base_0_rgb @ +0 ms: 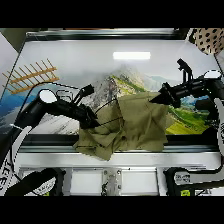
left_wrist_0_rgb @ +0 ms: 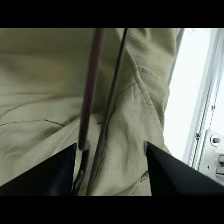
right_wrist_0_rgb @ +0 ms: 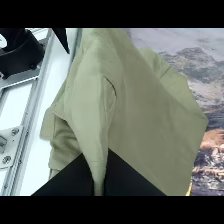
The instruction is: Fold the clothes and pants, and hang the long-sleeved shirts on hangers.
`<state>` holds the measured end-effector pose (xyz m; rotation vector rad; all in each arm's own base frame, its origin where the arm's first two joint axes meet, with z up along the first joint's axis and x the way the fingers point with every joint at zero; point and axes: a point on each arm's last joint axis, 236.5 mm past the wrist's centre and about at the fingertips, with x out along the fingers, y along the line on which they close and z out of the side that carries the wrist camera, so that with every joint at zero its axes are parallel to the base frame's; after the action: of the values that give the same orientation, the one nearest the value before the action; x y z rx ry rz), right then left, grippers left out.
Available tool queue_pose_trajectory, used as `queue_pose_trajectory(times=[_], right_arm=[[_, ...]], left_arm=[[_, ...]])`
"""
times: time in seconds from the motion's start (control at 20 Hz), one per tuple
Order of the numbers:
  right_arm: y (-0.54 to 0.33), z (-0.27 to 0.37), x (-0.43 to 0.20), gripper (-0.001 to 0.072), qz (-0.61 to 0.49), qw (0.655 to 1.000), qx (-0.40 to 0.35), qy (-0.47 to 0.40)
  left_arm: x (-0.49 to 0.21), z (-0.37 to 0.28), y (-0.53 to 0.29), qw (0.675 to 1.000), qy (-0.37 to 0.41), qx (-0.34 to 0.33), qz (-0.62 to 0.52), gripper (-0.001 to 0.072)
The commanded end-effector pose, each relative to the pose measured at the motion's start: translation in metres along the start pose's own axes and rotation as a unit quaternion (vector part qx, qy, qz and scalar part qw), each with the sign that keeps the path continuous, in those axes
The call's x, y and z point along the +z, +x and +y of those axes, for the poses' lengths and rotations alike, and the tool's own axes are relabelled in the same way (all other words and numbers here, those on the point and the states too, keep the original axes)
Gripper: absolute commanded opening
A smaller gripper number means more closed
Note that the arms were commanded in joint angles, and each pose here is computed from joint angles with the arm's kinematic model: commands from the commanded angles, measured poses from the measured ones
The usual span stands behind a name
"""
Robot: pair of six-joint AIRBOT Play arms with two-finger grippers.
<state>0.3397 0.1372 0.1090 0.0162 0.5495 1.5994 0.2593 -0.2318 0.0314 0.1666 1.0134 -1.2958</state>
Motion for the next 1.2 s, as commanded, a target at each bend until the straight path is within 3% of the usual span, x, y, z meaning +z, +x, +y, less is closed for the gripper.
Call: queue_pose_trajectory(times=[0.0, 0.35, 0.55, 0.75, 0.85, 0.95, 1.15], right_arm=[[0.0, -0.008, 0.0, 0.0002, 0.0, 1.0, -0.016, 0.007], [-0.002, -0.007, 0.023, 0.0003, -0.041, 0.999, -0.023, -0.008], [-0.009, -0.022, 0.051, 0.0003, -0.078, 0.994, -0.078, -0.025], [-0.012, -0.026, 0.058, 0.0003, -0.08, 0.991, -0.104, -0.022], [-0.013, -0.028, 0.06, 0.0003, -0.081, 0.99, -0.111, -0.011], [-0.013, -0.028, 0.061, 0.0003, -0.081, 0.99, -0.111, -0.011], [-0.013, -0.028, 0.061, 0.0003, -0.081, 0.99, -0.111, -0.011]], left_arm=[[0.007, 0.004, -0.018, 0.999, -0.017, 0.026, -0.022, 0.0434], [0.035, 0.048, -0.102, 0.967, -0.106, 0.176, -0.151, 0.0434], [0.022, 0.041, -0.12, 0.951, -0.138, 0.248, -0.127, 0.0434], [0.016, 0.013, -0.092, 0.949, -0.13, 0.278, -0.067, 0.0436], [0.024, -0.008, -0.062, 0.956, -0.126, 0.259, -0.052, 0.0517], [0.029, -0.024, -0.025, 0.962, -0.123, 0.243, -0.031, 0.0517], [0.025, -0.014, 0.026, 0.947, -0.134, 0.293, -0.002, 0.0515]])
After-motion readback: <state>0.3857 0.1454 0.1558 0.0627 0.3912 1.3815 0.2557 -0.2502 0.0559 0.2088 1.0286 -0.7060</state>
